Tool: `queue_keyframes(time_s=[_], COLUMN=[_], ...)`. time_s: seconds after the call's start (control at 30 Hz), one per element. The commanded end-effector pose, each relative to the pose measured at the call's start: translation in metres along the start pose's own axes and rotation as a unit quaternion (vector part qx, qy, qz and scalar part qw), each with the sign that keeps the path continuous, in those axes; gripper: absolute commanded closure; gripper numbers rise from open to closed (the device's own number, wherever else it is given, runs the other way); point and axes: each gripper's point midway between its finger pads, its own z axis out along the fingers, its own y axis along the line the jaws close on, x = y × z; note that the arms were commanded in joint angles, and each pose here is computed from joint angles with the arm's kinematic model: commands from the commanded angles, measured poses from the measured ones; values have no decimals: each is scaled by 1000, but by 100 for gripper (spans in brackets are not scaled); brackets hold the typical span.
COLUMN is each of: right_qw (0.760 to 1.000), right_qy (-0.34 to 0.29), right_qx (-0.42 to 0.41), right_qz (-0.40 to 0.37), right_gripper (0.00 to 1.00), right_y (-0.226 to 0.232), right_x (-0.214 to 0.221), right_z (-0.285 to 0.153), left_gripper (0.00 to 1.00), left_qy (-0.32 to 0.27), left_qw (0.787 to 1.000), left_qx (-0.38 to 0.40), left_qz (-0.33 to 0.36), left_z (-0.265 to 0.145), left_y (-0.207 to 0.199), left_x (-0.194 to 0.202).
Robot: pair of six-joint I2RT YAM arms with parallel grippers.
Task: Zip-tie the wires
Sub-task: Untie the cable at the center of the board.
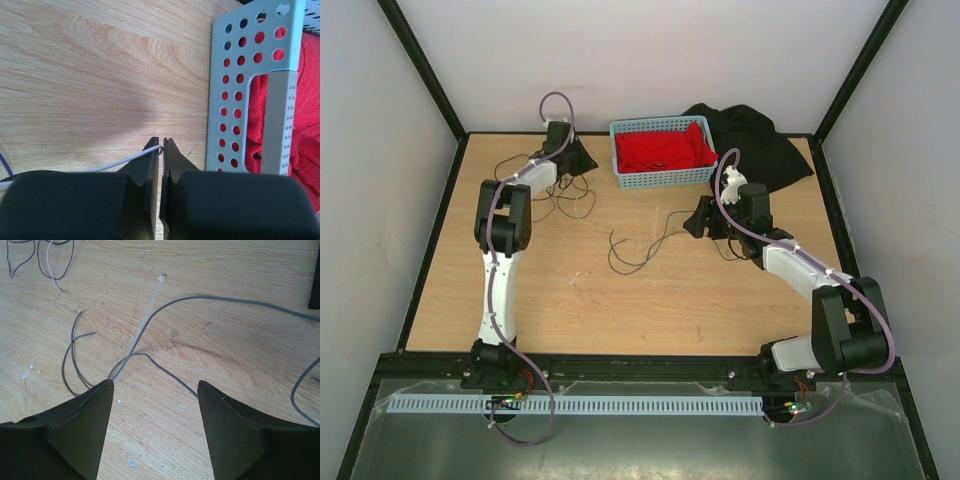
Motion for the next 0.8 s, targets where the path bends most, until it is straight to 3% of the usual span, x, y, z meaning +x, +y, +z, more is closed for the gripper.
queue_keyframes(time_s=[0.0,0.5,0.77], right_qw=[1000,998,995], right_qy=[-21,-34,-64], right_qx=[-12,-40,-71], right_qz=[-13,-27,-36], right_gripper=[22,22,22], right_y=[7,38,67], right_x=[-16,-29,-52], right_z=[2,3,2], left_gripper=[99,100,100], left_qy=[-31,-163,-269], left_qw=[999,980,952], left_qx=[21,71,132], left_qz=[30,87,64], left_z=[-7,-138,-259], left_y=[-10,-60,-90], left_x=[-11,-77,-151])
